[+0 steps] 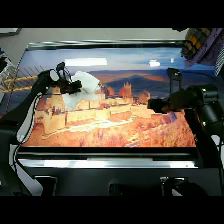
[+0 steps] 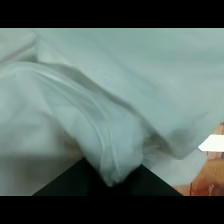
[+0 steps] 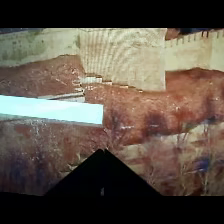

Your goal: Fold the clothes and pants, and hang the long-sleeved shirts on hangers.

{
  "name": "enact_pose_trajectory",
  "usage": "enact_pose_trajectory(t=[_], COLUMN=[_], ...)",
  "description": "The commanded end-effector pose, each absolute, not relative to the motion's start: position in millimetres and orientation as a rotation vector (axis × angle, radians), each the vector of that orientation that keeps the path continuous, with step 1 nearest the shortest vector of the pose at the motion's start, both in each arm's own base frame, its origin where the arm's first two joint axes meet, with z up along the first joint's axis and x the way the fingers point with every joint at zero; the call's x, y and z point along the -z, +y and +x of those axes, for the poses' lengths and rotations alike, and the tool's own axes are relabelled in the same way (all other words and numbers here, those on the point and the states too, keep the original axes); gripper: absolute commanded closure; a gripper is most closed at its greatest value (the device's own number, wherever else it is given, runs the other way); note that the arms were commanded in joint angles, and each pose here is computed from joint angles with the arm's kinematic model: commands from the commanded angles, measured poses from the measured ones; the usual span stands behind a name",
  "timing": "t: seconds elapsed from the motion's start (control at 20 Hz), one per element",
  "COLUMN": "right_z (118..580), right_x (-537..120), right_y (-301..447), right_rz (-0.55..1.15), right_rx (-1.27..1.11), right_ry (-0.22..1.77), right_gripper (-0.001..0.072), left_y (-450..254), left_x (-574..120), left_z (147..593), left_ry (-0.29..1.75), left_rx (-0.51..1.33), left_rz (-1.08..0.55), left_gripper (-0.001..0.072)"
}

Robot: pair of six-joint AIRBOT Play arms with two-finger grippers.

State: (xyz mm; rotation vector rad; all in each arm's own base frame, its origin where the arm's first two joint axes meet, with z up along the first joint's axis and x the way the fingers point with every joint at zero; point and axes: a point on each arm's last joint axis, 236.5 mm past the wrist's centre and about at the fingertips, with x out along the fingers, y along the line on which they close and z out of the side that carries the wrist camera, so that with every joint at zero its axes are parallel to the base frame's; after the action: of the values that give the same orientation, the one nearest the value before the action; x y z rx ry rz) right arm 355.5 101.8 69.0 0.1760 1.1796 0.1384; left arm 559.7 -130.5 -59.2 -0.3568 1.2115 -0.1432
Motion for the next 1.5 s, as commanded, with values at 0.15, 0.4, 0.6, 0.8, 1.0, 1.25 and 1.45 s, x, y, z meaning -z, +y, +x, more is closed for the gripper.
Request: enact_pose_trajectory(t=[0.15, 0.4, 0.6, 0.8, 1.0, 1.25, 1.45], right_z=[305, 261, 232, 213, 259, 350, 391], right_x=[-60, -92, -124, -137, -155, -160, -125], right_y=[92, 63, 43, 41, 80, 107, 116], right_rz=[0.136, 0.061, 0.036, 0.046, 0.329, 0.379, 0.272], right_rx=[-0.118, -0.057, -0.020, -0.028, -0.057, -0.097, -0.133], right_ry=[1.379, 1.387, 1.306, 1.282, 1.103, 1.032, 1.116], right_gripper=[0.0675, 0.0675, 0.0677, 0.0674, 0.0560, 0.0559, 0.0531], left_y=[-224, -341, -382, -367, -312, -226, -175], left_x=[-31, -27, 27, 8, -76, -158, -182], left_z=[465, 371, 329, 334, 361, 369, 362], left_ry=[1.344, 1.468, 1.558, 1.560, 1.411, 1.271, 1.244], left_rx=[0.446, 0.631, 0.652, 0.629, 0.598, 0.481, 0.371], left_rz=[-0.203, -0.086, 0.056, 0.027, -0.050, -0.116, -0.109], left_gripper=[0.0693, 0.0692, 0.0689, 0.0192, 0.0182, 0.0182, 0.0182])
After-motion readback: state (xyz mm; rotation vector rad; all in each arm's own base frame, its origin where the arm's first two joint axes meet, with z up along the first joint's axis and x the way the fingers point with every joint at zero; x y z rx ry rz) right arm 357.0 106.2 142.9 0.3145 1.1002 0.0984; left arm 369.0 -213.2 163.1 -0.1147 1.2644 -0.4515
